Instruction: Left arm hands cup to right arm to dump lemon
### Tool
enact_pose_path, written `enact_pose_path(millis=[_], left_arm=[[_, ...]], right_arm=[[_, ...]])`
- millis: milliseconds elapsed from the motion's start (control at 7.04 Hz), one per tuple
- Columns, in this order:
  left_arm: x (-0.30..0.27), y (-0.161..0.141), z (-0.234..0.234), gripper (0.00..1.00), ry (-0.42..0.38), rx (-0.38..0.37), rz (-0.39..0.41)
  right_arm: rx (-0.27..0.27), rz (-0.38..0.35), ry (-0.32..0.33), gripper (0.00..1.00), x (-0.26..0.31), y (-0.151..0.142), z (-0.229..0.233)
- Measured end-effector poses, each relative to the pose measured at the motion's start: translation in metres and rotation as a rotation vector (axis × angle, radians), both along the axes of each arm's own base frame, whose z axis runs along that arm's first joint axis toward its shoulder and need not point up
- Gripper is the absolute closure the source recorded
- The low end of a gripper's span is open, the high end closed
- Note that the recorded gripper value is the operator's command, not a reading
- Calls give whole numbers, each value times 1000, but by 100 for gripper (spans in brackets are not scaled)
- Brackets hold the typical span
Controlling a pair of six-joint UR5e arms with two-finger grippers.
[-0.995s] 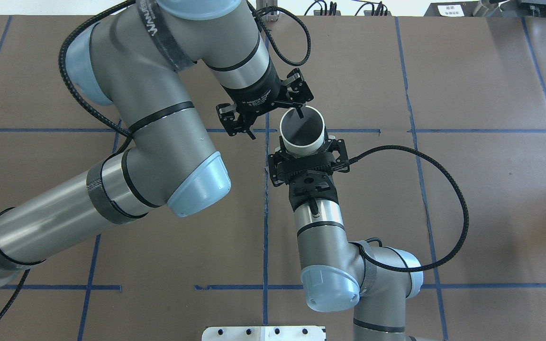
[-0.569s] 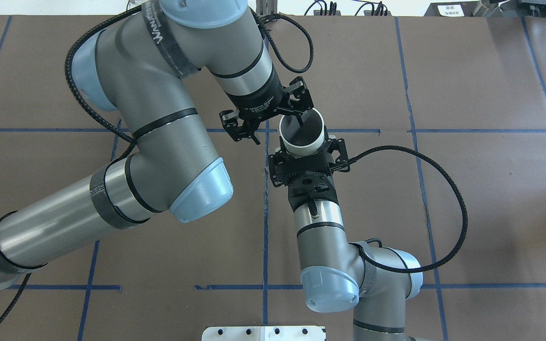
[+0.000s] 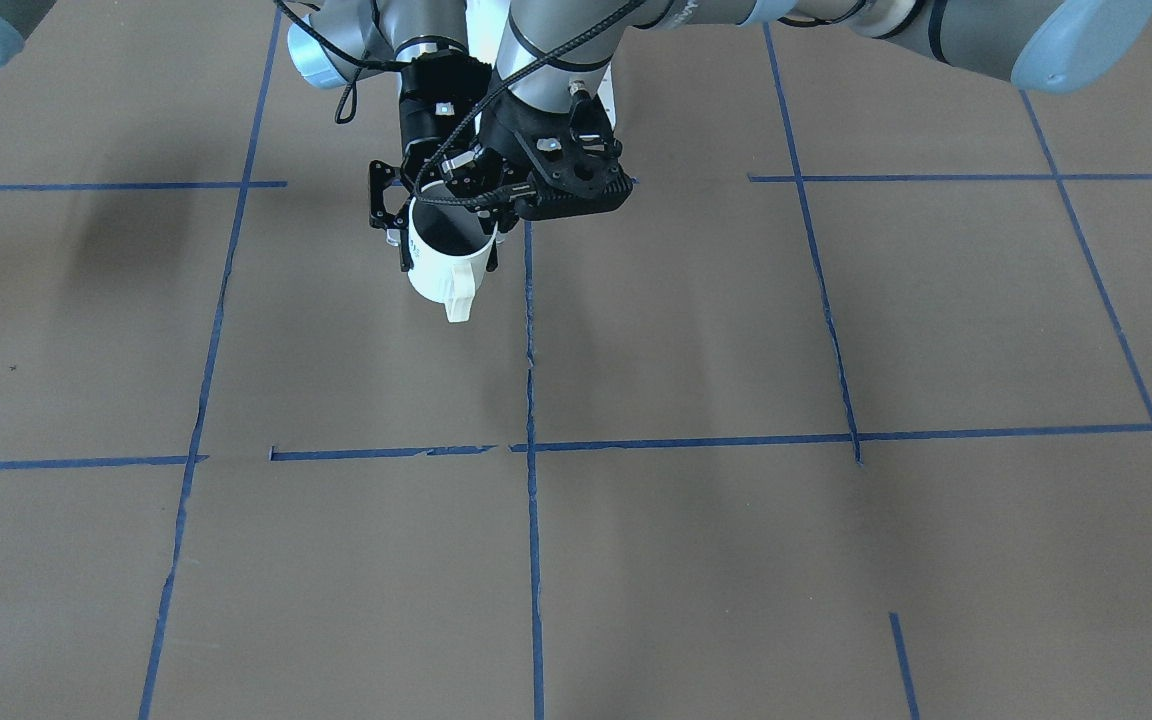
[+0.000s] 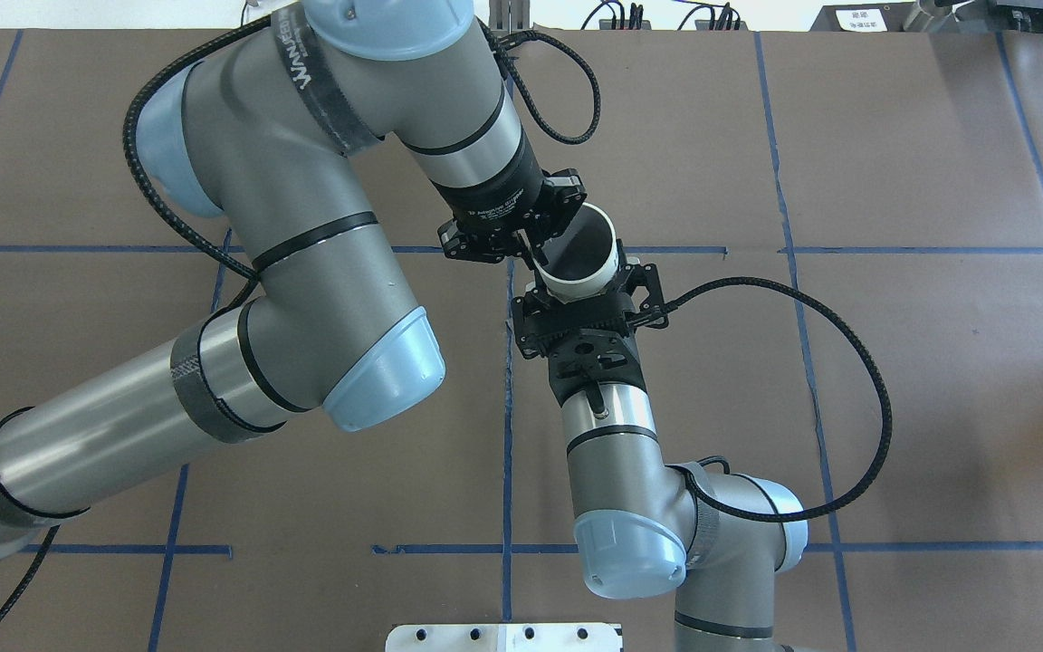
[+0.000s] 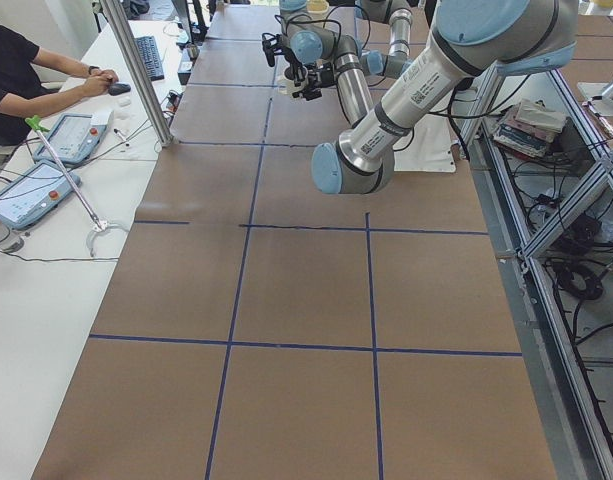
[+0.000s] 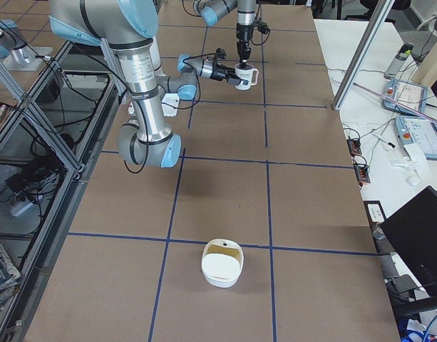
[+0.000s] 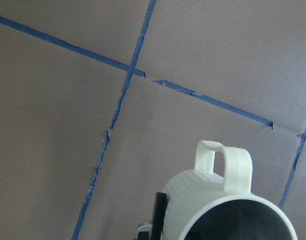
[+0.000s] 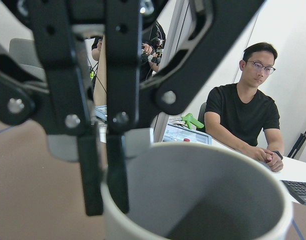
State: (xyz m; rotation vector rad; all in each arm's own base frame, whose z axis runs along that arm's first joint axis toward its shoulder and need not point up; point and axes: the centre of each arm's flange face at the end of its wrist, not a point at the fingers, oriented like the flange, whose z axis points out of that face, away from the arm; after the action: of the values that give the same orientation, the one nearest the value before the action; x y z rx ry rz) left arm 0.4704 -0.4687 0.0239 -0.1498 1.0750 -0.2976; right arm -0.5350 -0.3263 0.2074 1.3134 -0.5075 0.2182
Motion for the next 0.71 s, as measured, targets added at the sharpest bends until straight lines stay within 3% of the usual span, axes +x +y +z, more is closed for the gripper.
enact_pose_path(millis=[711], left_arm=[[-16,-3,-8,100,13,8,-21]], right_arm=[[-6,-28,45,0,-10,17,30]])
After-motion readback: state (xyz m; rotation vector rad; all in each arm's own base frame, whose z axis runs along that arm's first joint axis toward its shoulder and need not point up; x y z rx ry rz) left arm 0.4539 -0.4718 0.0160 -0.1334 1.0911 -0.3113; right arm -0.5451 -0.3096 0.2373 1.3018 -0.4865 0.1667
